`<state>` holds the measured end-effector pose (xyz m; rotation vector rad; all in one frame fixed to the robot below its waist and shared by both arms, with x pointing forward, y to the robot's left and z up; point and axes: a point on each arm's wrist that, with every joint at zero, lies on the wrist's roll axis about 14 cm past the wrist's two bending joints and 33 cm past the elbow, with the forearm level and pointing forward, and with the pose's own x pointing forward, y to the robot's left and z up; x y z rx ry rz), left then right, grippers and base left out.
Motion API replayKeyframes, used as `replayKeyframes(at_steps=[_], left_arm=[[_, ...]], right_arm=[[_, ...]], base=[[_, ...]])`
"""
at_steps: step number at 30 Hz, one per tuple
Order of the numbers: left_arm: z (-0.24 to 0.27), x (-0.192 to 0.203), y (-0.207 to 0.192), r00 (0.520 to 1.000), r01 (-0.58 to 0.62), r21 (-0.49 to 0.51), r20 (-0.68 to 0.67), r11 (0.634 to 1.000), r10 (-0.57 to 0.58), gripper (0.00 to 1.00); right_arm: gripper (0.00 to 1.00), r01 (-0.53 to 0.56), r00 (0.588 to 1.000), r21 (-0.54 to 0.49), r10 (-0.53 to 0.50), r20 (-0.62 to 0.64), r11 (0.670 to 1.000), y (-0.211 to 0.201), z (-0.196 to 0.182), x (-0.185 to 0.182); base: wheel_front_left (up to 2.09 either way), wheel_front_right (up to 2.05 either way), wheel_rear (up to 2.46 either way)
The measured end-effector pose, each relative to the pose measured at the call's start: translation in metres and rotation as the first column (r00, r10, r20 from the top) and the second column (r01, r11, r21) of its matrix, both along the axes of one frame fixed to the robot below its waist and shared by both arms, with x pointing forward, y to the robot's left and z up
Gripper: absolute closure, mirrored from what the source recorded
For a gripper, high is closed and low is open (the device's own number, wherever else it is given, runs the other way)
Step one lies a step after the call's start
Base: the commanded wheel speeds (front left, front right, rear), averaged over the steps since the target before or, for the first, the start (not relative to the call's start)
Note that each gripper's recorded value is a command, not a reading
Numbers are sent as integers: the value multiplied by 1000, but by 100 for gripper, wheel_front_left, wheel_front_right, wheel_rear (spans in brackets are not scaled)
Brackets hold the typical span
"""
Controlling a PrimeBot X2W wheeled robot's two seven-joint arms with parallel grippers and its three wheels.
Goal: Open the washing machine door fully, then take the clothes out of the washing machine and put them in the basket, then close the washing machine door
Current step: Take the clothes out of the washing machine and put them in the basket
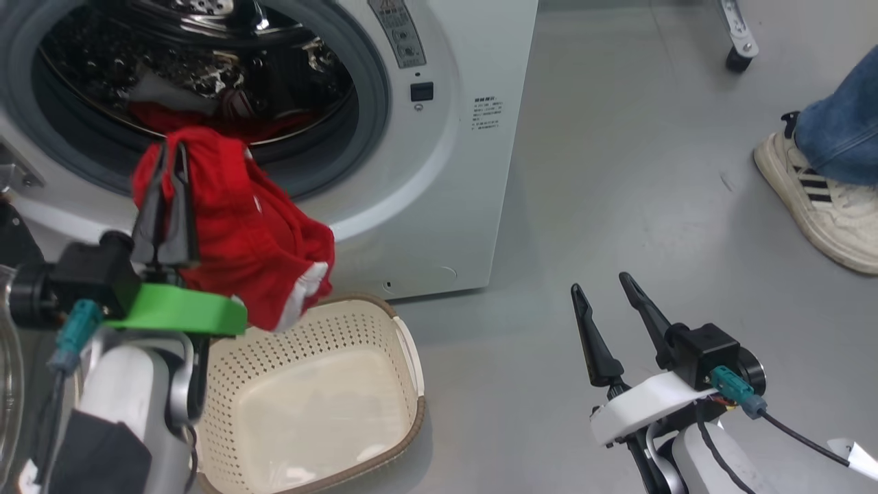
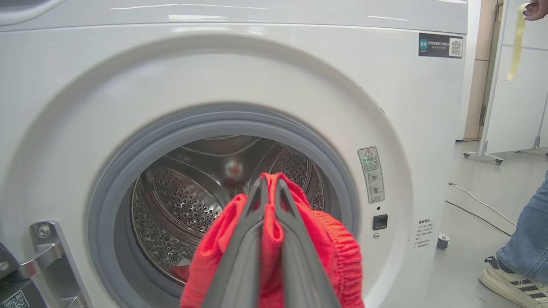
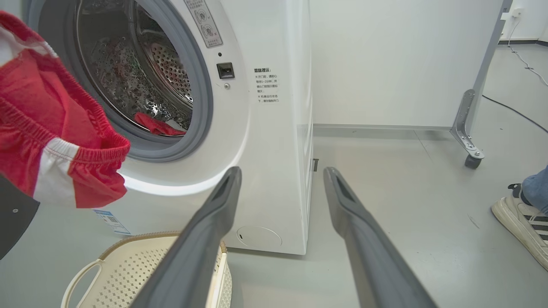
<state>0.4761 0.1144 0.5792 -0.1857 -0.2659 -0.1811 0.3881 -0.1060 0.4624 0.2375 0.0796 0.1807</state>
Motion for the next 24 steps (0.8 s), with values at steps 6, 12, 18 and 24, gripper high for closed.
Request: replayKeyframes(at_steps=[6, 12, 18, 24], left_arm=[[-33, -36, 5, 995, -20, 7, -99, 1000, 20, 100], [-75, -59, 6, 975, -36, 2, -219, 999, 35, 100], [-113, -75, 1, 943, -26, 4, -331, 1000, 26, 100], [-152, -79, -1, 897, -24, 7, -441, 1000, 24, 100]], right_arm=[[0, -12, 1000, 2, 12, 15, 1000, 5, 6, -11], [0, -15, 1000, 1, 15, 22, 1000, 4, 8, -12], [0, -1, 1000, 4, 1, 20, 1000, 0, 7, -9], [0, 6, 1000, 1, -6, 8, 1000, -3, 1, -2]], base=[[0, 0, 0], [0, 0, 0], [0, 0, 0], [0, 0, 0]])
